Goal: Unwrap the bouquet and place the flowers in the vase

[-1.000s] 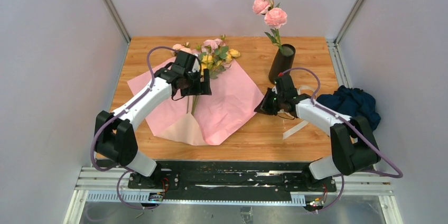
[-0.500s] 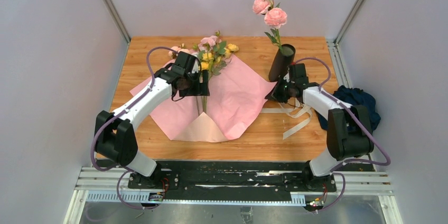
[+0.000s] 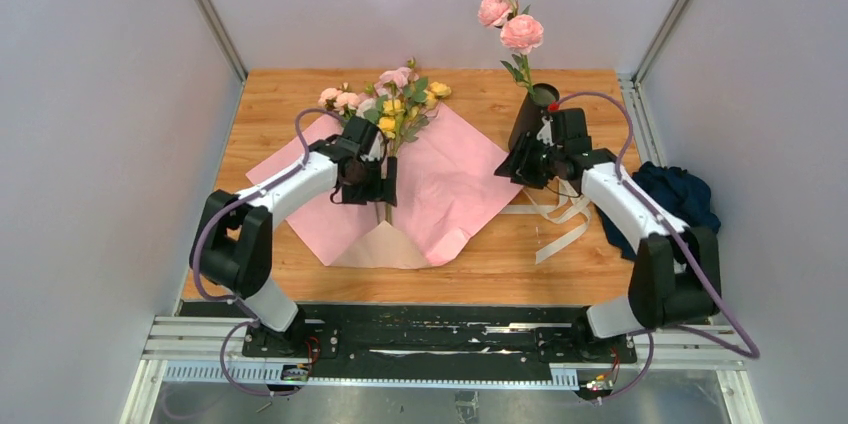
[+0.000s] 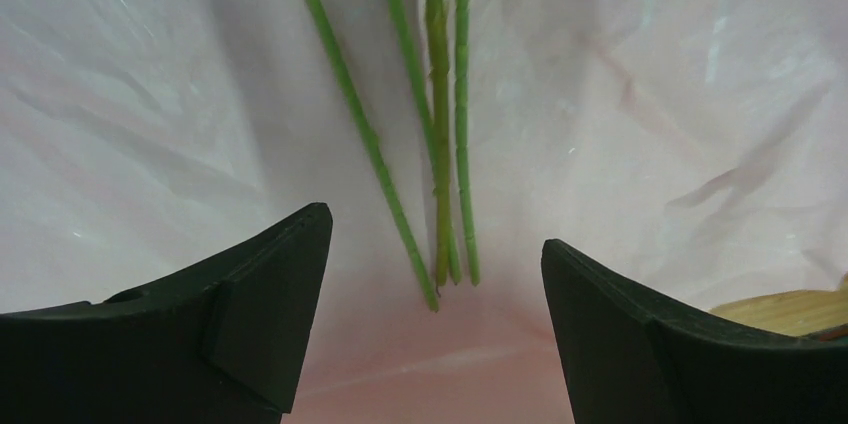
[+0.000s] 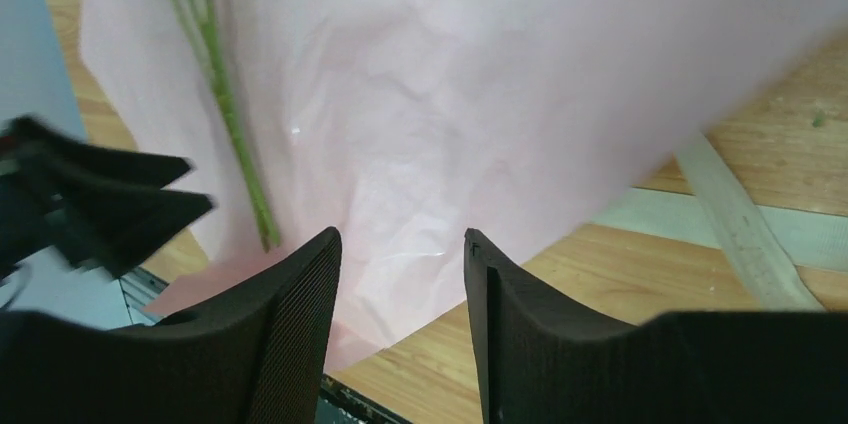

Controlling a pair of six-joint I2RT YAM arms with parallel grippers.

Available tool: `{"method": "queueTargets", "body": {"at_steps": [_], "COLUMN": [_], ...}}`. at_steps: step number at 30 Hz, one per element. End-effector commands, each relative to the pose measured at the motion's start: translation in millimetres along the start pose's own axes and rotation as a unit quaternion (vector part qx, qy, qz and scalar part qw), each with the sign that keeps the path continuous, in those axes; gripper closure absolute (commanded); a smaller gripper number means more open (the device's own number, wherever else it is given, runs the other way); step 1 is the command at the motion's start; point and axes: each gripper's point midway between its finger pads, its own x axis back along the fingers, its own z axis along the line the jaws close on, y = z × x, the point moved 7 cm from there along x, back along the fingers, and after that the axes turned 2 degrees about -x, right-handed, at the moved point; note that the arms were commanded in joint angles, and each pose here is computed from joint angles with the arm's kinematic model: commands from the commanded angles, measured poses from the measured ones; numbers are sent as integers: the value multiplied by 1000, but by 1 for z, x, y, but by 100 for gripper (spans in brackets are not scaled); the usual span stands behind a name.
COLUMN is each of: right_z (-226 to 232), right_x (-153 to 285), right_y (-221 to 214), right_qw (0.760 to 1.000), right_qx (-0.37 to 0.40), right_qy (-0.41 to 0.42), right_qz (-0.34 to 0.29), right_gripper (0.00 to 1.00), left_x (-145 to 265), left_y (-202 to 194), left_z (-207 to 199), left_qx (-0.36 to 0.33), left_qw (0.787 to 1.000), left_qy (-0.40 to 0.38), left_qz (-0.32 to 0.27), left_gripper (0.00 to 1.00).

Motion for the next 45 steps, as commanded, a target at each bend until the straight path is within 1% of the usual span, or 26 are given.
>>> {"method": "queueTargets", "body": {"at_steps": [1, 4, 5, 8, 11, 12, 13, 15, 18, 20, 21, 22, 24, 27, 30, 32, 34, 37, 39, 42, 44, 45], "right_z": [44, 66, 71, 85, 103, 110, 114, 132, 145, 152, 153, 151, 153, 148, 145, 147, 147, 148, 149, 148, 147, 146], "right_x": [46, 50, 47, 26, -1, -11, -25, -39, -65, -80, -86, -95, -100, -108, -113, -115, -119, -127, -130, -135, -136, -137], "right_y": [4, -1, -3, -2, 2, 5, 6, 15, 23, 25, 25, 23, 23, 19, 14, 13, 13, 16, 19, 23, 27, 29], "right_qw": [993, 985, 984, 981, 979, 977, 976, 974, 975, 974, 973, 972, 968, 963, 961, 960, 958, 955, 954, 955, 956, 956], "right_qx": [112, 163, 173, 186, 199, 203, 208, 214, 207, 210, 211, 213, 224, 242, 240, 239, 242, 254, 257, 257, 258, 258], "right_qy": [22, 30, 34, 44, 54, 55, 53, 63, 66, 58, 53, 48, 55, 59, 67, 76, 83, 86, 84, 79, 74, 71], "right_qz": [-43, -46, -40, -17, 5, 12, 22, 22, 42, 63, 75, 92, 101, 105, 121, 127, 130, 130, 127, 128, 123, 120], "right_gripper": [47, 43, 43, 43, 43, 43, 43, 43, 43, 42, 42, 42, 41, 39, 39, 39, 39, 39, 38, 37, 31, 30], "left_x": [-15, 1, 8, 31, 59, 66, 71, 79, 93, 100, 103, 104, 104, 104, 111, 114, 110, 103, 103, 103, 102, 101], "left_y": [-41, -64, -68, -94, -101, -106, -113, -126, -144, -156, -161, -165, -168, -174, -182, -192, -206, -227, -231, -231, -230, -228], "left_z": [0, -9, -11, -15, 2, 5, 5, 4, 7, 11, 13, 15, 18, 20, 21, 21, 25, 31, 31, 30, 30, 30], "left_qx": [3, -39, -44, -51, -66, -66, -62, -48, -41, -24, -16, -7, 7, 25, 64, 84, 96, 94, 86, 98, 92, 86], "left_qw": [996, 993, 993, 988, 983, 979, 975, 971, 969, 969, 968, 969, 971, 969, 972, 969, 962, 954, 956, 958, 956, 955], "left_qy": [-27, -25, -29, -33, 36, 46, 40, 19, 6, 7, 8, 14, 24, 37, 29, 19, 21, 44, 57, 60, 67, 72], "left_qz": [88, 109, 110, 142, 167, 186, 208, 233, 242, 247, 249, 248, 240, 243, 223, 230, 253, 283, 276, 263, 272, 276], "left_gripper": [15, 15, 15, 15, 20, 21, 21, 22, 23, 24, 27, 34, 38, 37, 36, 35, 35, 35, 35, 34, 32, 32]}}
